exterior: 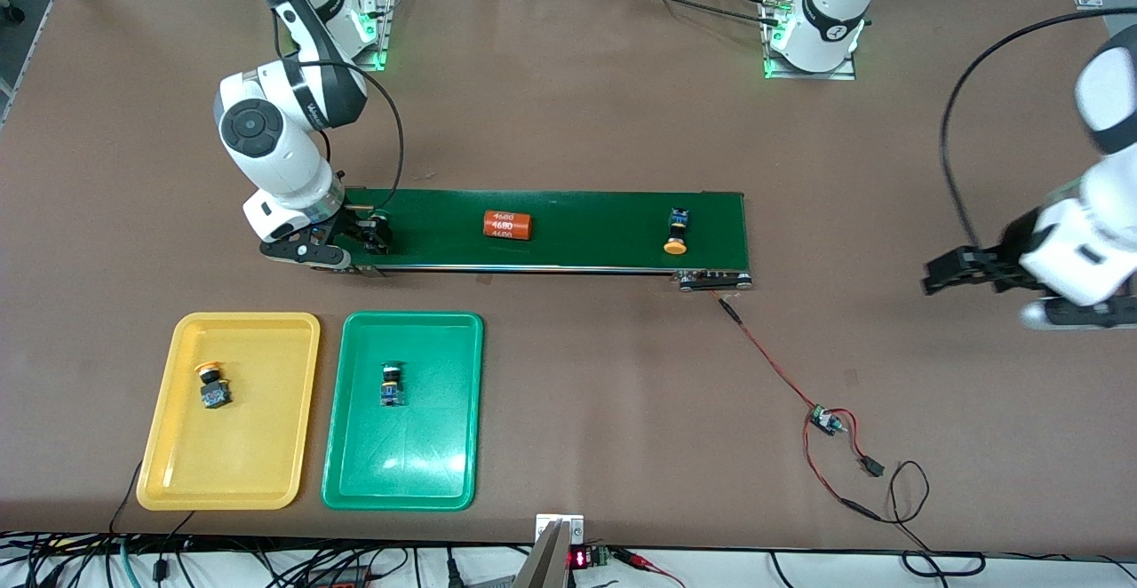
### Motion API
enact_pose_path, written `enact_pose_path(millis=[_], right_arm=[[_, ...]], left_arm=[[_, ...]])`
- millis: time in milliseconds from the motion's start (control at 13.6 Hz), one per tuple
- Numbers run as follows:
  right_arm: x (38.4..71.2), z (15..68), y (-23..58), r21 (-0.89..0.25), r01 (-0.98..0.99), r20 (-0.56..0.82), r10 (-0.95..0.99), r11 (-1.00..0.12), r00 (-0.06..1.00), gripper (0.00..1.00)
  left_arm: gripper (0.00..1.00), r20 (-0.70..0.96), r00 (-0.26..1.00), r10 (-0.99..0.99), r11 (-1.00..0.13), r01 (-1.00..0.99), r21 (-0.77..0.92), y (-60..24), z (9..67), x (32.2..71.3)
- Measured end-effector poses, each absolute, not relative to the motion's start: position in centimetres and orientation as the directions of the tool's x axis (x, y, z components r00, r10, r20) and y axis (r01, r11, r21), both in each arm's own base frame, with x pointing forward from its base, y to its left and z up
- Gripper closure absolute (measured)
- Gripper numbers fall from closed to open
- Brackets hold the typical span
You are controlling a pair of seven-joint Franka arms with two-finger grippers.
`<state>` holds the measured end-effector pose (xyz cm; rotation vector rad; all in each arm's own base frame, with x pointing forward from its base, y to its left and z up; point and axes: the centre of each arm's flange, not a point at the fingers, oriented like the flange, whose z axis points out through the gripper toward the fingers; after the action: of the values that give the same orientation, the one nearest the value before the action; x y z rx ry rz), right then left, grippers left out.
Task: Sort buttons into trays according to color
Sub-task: 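Grasp a button at the belt end while the left gripper withdraws, then carry the button into the green tray and open the right gripper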
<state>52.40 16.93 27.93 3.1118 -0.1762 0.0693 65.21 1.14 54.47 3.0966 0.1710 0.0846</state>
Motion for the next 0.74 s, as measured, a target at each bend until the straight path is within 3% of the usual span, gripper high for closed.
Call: enact_pose_path(millis=[515, 589, 736], right_arm=[[51.7, 25.2, 17.1, 0.037, 0.009, -0.029, 0.008, -0.999, 1.0, 0.05], [51.6, 25.1, 17.0, 0.039, 0.017, -0.036, 0.016, -0.999, 0.999, 0.12], [51.7, 25.1, 16.5, 0.04, 0.032, -0.041, 0.03, -0.999, 0.999, 0.36]], left_arm=[[0.0, 0.051, 0.989, 0.137, -0.989, 0.133, 0.064, 6.7, 58.4, 63.5], [0.0, 0.056, 0.99, 0.13, -0.99, 0.127, 0.065, 6.2, 59.0, 63.3], [0.0, 0.055, 0.991, 0.12, -0.991, 0.117, 0.065, 5.6, 59.2, 63.0]])
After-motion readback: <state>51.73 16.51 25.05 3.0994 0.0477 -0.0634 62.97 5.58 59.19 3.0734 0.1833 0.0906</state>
